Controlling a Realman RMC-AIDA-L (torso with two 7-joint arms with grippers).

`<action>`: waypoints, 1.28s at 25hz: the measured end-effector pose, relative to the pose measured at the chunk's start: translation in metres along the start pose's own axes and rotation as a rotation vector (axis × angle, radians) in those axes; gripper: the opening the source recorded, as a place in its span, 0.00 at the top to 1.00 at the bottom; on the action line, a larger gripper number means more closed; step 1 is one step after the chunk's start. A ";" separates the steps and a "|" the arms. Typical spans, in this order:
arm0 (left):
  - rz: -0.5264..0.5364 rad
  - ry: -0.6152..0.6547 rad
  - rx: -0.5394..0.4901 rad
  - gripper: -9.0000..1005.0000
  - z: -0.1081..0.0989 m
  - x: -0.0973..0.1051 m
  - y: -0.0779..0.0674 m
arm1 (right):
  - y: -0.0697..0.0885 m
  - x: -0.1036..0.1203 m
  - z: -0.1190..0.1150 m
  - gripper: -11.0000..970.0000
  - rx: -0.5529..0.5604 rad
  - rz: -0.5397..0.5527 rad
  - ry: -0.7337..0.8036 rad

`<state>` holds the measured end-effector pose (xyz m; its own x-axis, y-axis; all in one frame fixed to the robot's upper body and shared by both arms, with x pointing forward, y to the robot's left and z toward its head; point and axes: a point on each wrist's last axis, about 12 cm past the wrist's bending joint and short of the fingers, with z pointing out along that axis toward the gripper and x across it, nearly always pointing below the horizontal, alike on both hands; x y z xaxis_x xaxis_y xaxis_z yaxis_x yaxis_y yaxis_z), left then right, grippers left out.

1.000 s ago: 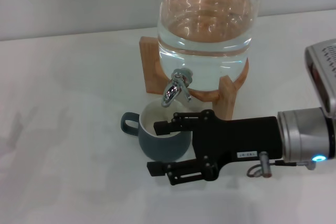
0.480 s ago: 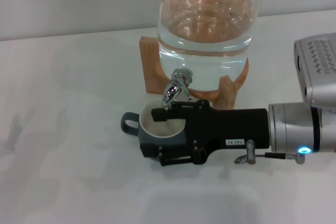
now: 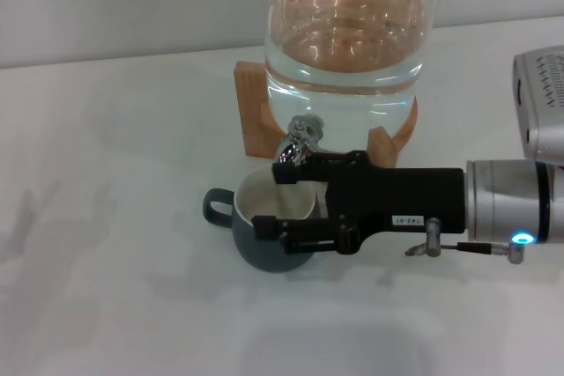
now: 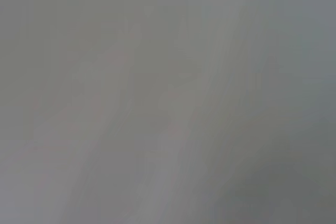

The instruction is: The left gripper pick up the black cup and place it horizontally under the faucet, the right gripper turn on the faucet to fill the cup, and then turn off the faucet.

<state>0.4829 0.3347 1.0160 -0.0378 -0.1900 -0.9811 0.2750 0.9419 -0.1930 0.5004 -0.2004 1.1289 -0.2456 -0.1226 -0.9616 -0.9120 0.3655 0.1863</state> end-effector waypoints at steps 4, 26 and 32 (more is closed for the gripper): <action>0.002 -0.002 0.001 0.35 0.001 -0.001 0.000 | -0.004 0.000 -0.007 0.18 0.022 0.000 -0.003; 0.016 -0.017 -0.029 0.35 0.000 -0.006 0.008 | -0.007 -0.013 -0.096 0.18 -0.002 -0.048 -0.132; 0.032 -0.041 -0.072 0.35 -0.002 -0.013 0.019 | -0.026 0.008 -0.161 0.18 0.288 -0.053 -0.237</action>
<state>0.4865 0.3556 1.0247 0.0092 -0.1694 -0.9855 0.2061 0.9647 -0.1639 0.4691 -0.3598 1.1491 -0.0866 0.0563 -0.9946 -0.7834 0.6129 0.1029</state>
